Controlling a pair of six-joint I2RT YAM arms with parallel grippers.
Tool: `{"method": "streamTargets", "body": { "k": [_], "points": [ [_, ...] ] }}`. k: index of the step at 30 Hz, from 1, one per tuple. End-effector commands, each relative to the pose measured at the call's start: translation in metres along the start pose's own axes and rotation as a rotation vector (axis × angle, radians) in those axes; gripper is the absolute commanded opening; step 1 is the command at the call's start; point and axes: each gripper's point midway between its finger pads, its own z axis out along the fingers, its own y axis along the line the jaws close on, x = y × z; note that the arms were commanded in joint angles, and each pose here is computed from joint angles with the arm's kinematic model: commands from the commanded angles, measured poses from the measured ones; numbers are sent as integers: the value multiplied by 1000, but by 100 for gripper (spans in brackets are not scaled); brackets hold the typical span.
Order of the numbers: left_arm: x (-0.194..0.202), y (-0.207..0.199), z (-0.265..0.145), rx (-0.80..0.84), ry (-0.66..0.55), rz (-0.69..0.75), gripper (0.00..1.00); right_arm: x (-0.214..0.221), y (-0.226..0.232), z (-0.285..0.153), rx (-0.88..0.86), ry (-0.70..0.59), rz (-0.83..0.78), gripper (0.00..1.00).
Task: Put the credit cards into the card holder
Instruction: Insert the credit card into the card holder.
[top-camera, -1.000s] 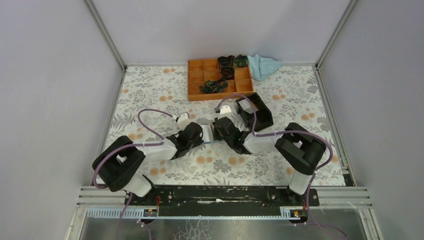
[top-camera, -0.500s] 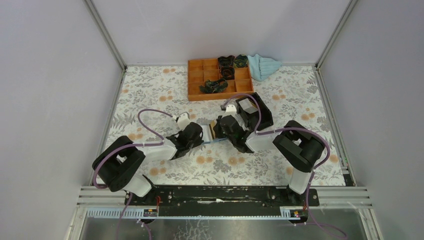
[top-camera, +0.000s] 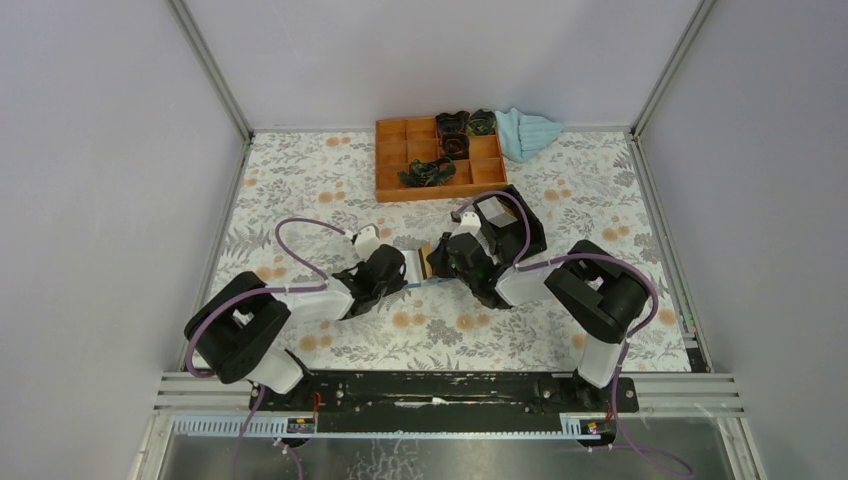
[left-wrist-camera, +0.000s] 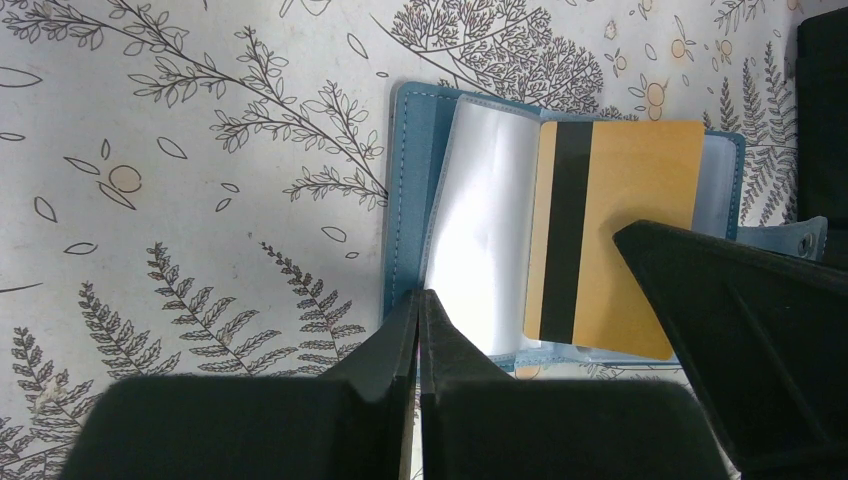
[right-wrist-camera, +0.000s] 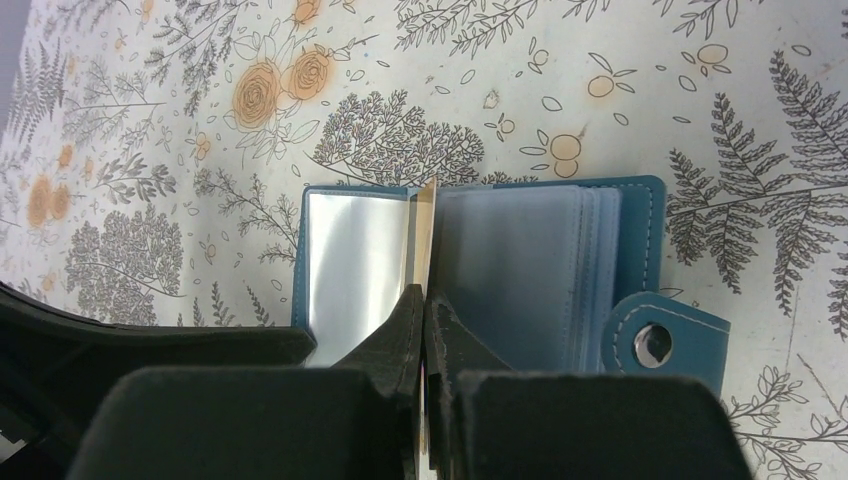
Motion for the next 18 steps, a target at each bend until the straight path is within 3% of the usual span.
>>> {"method": "streamTargets", "body": {
  "k": [1, 18],
  "points": [
    [52, 78, -5, -221, 180, 117, 1, 82, -46, -16, 109, 258, -12, 0],
    [54, 78, -5, -218, 184, 116, 1, 104, -43, -15, 71, 309, 77, 0]
  ]
}}
